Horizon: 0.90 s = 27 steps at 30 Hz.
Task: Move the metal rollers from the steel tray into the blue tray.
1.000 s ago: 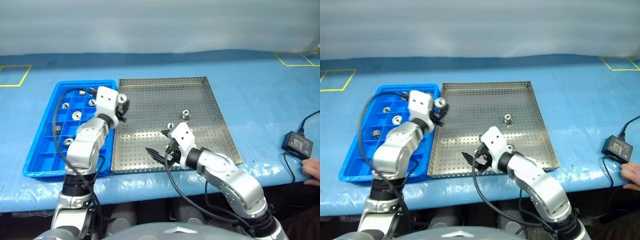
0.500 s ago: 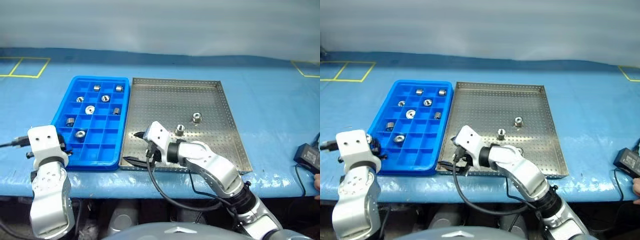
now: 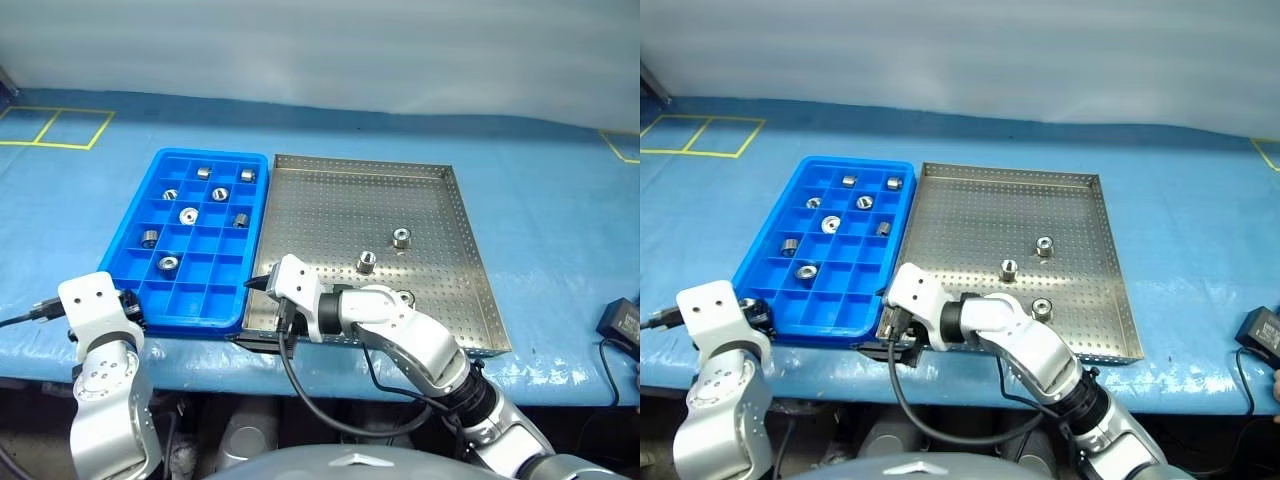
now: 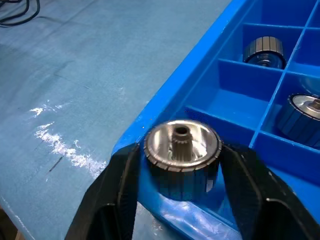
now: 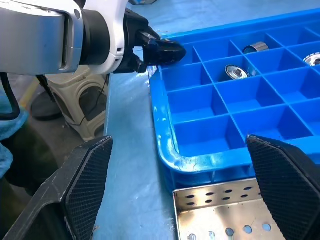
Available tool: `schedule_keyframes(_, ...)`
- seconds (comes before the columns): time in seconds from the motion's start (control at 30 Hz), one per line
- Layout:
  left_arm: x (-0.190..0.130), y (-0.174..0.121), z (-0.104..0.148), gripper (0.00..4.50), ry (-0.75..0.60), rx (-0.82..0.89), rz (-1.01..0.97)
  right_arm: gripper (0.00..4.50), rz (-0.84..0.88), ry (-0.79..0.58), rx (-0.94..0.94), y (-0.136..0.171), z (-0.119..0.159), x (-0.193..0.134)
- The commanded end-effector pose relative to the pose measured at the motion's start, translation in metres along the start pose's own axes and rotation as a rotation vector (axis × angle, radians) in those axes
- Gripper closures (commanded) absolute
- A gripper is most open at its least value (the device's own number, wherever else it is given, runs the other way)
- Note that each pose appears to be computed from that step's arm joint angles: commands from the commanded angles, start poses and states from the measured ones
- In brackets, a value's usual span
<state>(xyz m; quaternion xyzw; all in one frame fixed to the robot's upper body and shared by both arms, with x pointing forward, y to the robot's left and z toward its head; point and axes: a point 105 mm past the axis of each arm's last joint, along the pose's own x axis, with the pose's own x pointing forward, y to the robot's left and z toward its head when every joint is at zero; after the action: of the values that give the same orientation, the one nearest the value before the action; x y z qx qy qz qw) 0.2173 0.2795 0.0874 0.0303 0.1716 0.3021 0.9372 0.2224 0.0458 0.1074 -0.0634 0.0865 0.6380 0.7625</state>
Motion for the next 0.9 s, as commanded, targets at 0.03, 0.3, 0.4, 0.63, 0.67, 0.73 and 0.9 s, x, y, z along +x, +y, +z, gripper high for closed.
schedule_keyframes(0.03,0.0,-0.01,0.02,0.46,-0.092,-0.022,-0.061,0.0,-0.095,-0.066,-0.008,-0.009,0.015,-0.015)
schedule_keyframes(0.3,-0.037,-0.094,0.059,0.02,-0.365,-0.062,-0.635,0.0,-0.852,-0.023,0.139,-0.101,0.001,-0.088)
schedule_keyframes(0.4,-0.056,-0.117,0.06,0.02,-0.407,-0.029,-0.818,0.0,-1.005,0.008,0.189,-0.12,-0.008,-0.105)
schedule_keyframes(0.63,-0.104,-0.157,0.039,0.02,-0.363,0.082,-1.252,0.0,-1.302,0.046,0.27,-0.161,-0.024,-0.129)
schedule_keyframes(0.67,-0.107,-0.159,0.037,0.02,-0.353,0.089,-1.278,0.0,-1.323,0.045,0.278,-0.165,-0.026,-0.131)
schedule_keyframes(0.73,-0.111,-0.162,0.034,0.02,-0.339,0.096,-1.32,0.0,-1.357,0.043,0.304,-0.172,-0.029,-0.133)
schedule_keyframes(0.9,-0.123,-0.167,0.027,0.02,-0.31,0.109,-1.395,0.0,-1.412,0.089,0.358,-0.184,-0.041,-0.136)
